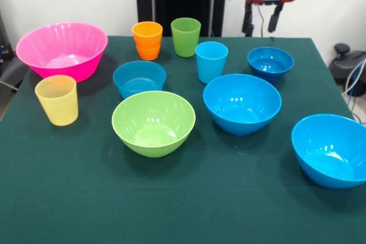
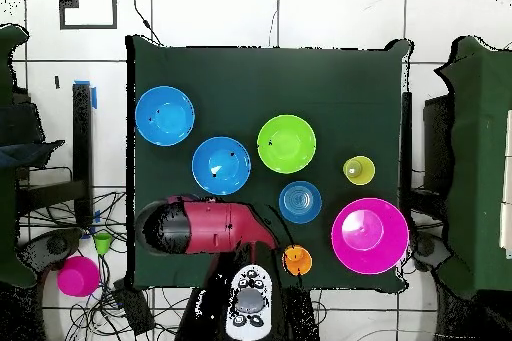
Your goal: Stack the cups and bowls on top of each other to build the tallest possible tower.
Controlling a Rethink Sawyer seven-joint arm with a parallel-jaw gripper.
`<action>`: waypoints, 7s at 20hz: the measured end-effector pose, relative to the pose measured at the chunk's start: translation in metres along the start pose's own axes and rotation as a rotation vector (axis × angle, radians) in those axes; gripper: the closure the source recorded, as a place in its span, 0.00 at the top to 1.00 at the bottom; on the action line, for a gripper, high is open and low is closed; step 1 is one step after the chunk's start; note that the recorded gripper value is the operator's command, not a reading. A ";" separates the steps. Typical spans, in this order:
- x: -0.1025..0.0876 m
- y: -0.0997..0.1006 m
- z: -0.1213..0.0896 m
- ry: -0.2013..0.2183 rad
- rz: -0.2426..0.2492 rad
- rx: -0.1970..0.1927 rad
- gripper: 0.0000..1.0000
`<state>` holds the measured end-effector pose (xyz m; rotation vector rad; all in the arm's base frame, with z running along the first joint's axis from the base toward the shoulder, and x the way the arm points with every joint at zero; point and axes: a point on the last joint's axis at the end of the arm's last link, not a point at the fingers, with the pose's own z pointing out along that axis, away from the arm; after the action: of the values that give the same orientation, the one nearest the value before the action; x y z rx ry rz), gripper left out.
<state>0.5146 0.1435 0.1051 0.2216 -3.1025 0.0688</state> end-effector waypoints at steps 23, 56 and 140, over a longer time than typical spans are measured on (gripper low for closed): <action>0.012 -0.070 0.078 0.074 0.101 0.034 1.00; 0.051 -0.020 0.074 -0.117 0.231 0.075 1.00; 0.015 -0.043 0.070 -0.240 0.409 0.138 1.00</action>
<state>0.5039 0.0953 0.0377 -0.4375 -3.3271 0.2859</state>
